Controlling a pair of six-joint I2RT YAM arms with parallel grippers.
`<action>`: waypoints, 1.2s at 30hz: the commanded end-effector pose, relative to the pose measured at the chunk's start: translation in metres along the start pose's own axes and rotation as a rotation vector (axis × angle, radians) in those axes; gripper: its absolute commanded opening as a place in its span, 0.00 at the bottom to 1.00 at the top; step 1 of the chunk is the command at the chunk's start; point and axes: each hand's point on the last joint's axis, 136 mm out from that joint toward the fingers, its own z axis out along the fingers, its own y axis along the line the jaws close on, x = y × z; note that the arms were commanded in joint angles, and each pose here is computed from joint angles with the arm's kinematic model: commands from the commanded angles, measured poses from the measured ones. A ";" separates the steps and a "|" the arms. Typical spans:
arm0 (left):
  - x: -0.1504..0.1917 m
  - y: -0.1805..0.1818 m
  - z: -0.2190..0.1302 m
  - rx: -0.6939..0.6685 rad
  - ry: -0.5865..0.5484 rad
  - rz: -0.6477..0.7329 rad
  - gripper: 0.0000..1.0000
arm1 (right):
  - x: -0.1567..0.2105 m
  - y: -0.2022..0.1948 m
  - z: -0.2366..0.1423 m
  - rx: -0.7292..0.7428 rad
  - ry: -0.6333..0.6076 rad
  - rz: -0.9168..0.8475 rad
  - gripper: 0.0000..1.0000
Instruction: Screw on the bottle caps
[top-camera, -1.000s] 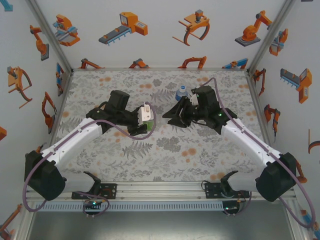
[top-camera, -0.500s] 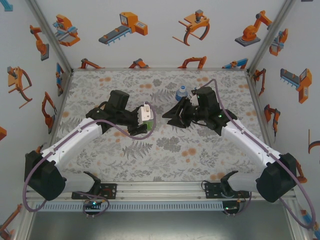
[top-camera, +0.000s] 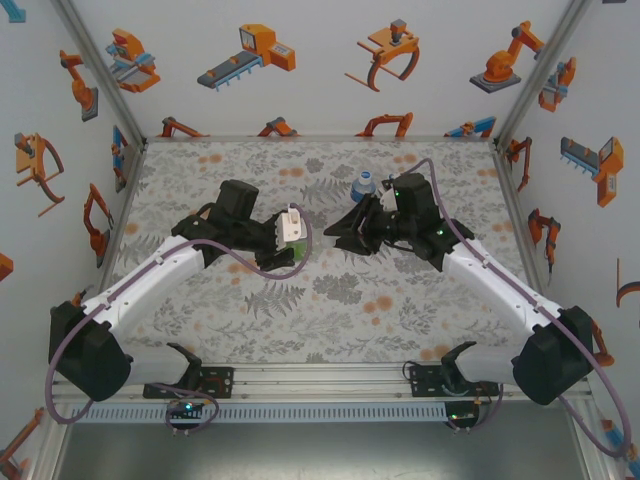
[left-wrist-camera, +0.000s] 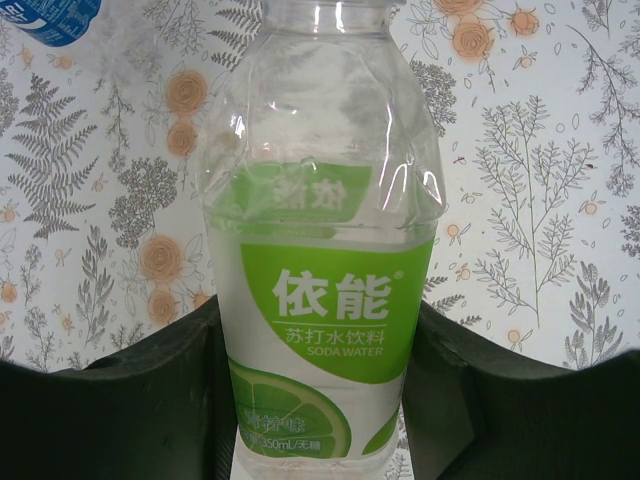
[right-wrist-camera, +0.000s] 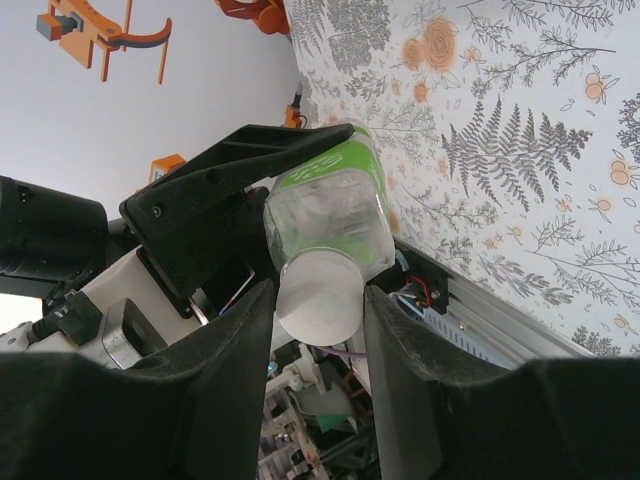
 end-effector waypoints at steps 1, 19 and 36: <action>-0.013 0.003 -0.003 0.002 -0.036 0.012 0.00 | 0.004 0.006 -0.005 -0.032 0.017 0.011 0.39; -0.018 0.001 -0.006 0.010 -0.059 0.017 0.00 | -0.010 0.036 -0.028 -0.111 -0.153 -0.356 0.00; -0.049 -0.026 -0.029 0.104 -0.260 0.101 0.00 | 0.065 0.073 -0.061 -0.409 -0.046 -1.605 0.00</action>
